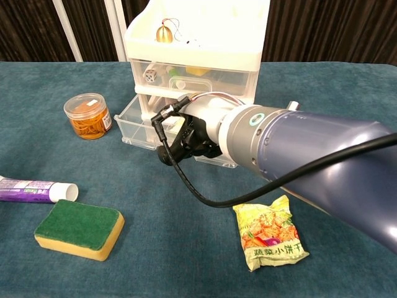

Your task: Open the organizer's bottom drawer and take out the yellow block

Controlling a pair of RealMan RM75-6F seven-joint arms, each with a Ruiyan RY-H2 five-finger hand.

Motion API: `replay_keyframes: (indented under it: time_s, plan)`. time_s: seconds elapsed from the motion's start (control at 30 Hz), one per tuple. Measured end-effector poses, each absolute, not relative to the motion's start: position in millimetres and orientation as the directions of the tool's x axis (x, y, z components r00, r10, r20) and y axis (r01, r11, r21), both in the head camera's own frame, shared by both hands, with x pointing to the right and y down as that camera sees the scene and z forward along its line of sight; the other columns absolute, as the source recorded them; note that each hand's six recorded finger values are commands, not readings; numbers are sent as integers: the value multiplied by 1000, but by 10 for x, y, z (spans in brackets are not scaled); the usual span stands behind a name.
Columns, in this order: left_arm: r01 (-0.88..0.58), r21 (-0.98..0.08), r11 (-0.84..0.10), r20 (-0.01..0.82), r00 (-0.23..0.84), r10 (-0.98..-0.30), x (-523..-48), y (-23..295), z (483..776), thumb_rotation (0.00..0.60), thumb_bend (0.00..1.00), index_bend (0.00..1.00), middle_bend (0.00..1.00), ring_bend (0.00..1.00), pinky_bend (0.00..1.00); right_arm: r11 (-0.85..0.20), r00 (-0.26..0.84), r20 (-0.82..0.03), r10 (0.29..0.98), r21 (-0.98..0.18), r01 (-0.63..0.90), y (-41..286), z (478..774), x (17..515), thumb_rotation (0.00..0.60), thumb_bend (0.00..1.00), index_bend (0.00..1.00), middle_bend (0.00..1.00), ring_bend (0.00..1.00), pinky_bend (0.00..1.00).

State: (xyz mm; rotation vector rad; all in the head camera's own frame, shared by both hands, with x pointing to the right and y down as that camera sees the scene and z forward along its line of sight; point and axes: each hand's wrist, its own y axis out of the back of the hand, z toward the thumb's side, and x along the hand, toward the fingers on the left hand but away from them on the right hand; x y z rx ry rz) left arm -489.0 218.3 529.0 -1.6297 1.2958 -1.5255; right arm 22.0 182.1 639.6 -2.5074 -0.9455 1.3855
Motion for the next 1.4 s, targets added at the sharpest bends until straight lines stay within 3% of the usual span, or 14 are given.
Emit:
replay_keyframes:
  time_s: [1.4]
  plan:
    - [-271, -884, -381, 422, -113, -899, -4895, 2181, 5287, 600, 405, 28, 0, 0, 0, -860, 429, -756, 494, -354, 366, 1933, 6305, 268, 600, 593, 248, 902, 959, 1000]
